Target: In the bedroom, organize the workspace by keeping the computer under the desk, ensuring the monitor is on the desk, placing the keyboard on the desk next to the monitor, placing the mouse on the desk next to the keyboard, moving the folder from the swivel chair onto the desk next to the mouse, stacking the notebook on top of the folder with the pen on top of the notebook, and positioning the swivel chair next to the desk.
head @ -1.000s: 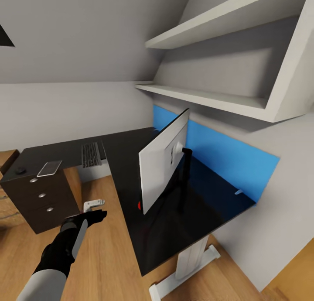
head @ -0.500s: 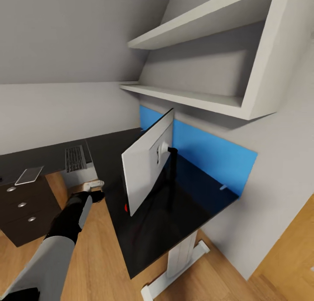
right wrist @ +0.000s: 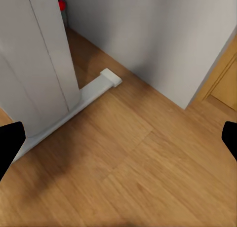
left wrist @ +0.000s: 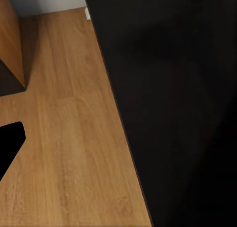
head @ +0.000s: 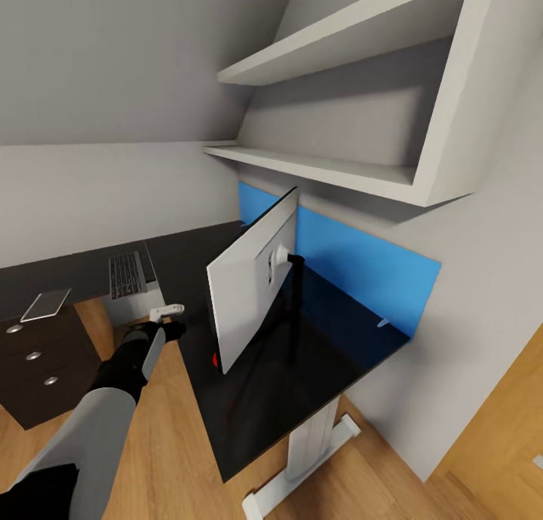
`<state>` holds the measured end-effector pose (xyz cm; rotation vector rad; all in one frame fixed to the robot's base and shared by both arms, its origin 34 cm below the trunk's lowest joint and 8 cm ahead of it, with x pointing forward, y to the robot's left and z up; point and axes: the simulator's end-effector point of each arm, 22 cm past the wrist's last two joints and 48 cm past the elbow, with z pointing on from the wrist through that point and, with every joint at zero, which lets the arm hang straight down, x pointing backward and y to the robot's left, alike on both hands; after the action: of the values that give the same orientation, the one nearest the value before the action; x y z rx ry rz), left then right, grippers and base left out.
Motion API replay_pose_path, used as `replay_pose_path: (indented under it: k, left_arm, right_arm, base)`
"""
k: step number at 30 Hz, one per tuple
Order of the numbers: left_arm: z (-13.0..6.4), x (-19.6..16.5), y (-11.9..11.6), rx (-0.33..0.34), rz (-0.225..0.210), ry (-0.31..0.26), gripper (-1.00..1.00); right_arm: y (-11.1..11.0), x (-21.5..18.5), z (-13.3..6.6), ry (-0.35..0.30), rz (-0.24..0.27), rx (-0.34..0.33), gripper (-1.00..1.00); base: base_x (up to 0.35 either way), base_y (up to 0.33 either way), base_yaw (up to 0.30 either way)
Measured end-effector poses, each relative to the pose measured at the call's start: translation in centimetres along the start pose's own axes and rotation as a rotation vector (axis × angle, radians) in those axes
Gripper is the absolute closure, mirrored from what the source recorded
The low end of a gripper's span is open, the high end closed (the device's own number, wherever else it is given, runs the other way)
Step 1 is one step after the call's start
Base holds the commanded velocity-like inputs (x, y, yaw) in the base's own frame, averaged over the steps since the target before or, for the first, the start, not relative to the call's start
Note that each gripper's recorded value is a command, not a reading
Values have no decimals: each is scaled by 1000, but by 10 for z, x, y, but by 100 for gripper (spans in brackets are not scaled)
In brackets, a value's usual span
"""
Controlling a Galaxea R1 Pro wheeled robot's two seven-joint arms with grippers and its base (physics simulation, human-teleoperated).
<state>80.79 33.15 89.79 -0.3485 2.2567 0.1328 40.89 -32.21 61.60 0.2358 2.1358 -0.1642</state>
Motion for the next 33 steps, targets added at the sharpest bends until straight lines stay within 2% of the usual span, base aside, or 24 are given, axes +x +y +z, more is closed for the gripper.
replay_pose_path:
  k: [7,14,22,28,33]
  left_arm:
    - [4,11,0,-2,2,17,-100]
    - [6,12,0,-2,0,11,-100]
    - [15,40,-4,5,5,57,-100]
    - [20,44,-10,9,0,19,-100]
    - [21,44,-12,11,-1,9,-100]
  right_arm:
    - [0,0,0,-1,-3,-3,-100]
    - [4,0,0,2,-17,-22,-100]
    - [7,2,0,7,-21,-30,-100]
    - [7,2,-1,7,-20,-31,-100]
    - [8,2,-1,8,-20,-31,-100]
  base:
    - [107,77,-1]
    - [160,60,0]
    - [107,2,0]
    - [230,-51,0]
    - [72,-19,-1]
